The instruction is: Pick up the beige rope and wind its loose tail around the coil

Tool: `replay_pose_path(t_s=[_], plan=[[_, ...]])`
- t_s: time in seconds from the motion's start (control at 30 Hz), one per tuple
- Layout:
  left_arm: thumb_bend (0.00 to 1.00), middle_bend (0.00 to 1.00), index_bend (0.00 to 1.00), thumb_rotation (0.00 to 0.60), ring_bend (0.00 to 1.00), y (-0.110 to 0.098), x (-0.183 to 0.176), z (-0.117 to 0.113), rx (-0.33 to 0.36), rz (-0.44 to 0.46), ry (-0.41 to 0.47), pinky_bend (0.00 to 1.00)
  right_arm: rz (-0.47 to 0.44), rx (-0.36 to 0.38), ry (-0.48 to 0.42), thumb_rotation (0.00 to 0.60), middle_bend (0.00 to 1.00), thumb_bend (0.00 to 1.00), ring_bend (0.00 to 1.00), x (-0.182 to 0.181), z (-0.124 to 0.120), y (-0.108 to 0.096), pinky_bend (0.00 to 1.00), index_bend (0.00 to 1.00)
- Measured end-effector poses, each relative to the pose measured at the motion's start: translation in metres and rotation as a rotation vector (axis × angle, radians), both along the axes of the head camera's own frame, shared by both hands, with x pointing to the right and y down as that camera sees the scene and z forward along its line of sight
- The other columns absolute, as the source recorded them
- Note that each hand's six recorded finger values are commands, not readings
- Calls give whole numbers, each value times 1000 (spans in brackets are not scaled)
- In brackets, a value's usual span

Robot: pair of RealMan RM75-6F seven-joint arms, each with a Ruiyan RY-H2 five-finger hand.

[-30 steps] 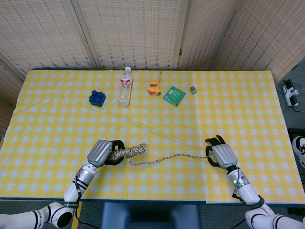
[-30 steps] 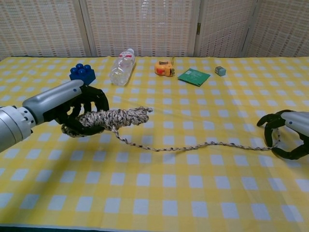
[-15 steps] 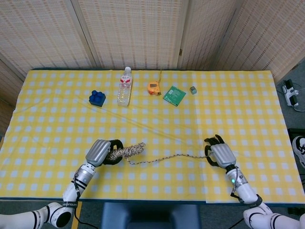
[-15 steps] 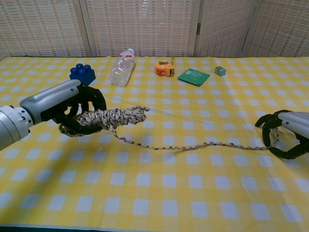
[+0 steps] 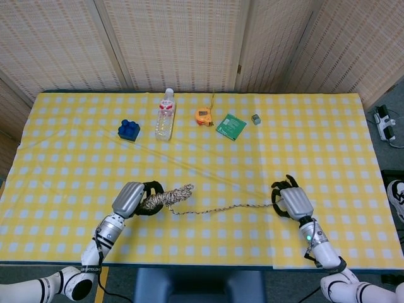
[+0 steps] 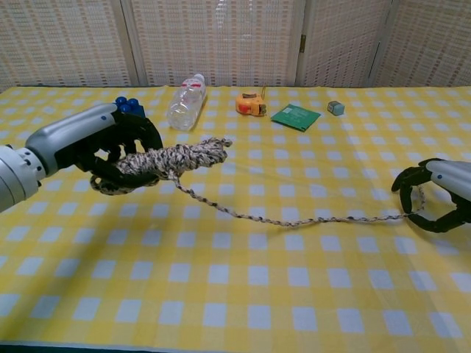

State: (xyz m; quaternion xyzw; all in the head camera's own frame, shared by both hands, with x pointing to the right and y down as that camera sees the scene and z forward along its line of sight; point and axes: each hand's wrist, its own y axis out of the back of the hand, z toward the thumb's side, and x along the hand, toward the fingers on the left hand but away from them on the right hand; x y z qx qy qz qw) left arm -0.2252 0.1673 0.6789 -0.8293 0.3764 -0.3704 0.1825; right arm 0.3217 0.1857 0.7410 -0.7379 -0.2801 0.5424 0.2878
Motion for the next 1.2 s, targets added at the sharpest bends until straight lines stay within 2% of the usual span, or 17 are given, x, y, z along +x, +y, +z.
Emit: replay_pose_path(t_s=[0.17, 0.43, 0.53, 0.73, 1.0, 1.2], plan=[[600, 735, 751, 600, 706, -6, 13, -18, -35, -13, 113, 799, 41, 19, -91, 600, 330, 496, 229, -14, -14, -12, 92, 667], [600, 735, 751, 600, 705, -8, 52, -45, -44, 64, 218, 799, 37, 120, -224, 600, 446, 500, 343, -69, -50, -64, 239, 671], [600, 735, 751, 600, 705, -9, 64, -52, -32, 101, 226, 799, 54, 146, -272, 600, 500, 501, 392, -91, -60, -83, 279, 671], [600, 735, 747, 600, 704, -9, 87, -57, -1, 170, 194, 799, 79, 164, -377, 600, 538, 503, 441, -137, -80, -108, 322, 675], [599, 735, 726, 600, 702, -8, 113, -45, -6, 227, 80, 799, 90, 167, -507, 600, 538, 504, 458, -178, -112, -113, 329, 676], [599, 735, 725, 600, 710, -6, 129, -29, -49, 209, -17, 799, 99, 172, -587, 600, 539, 505, 479, -192, -137, -110, 364, 676]])
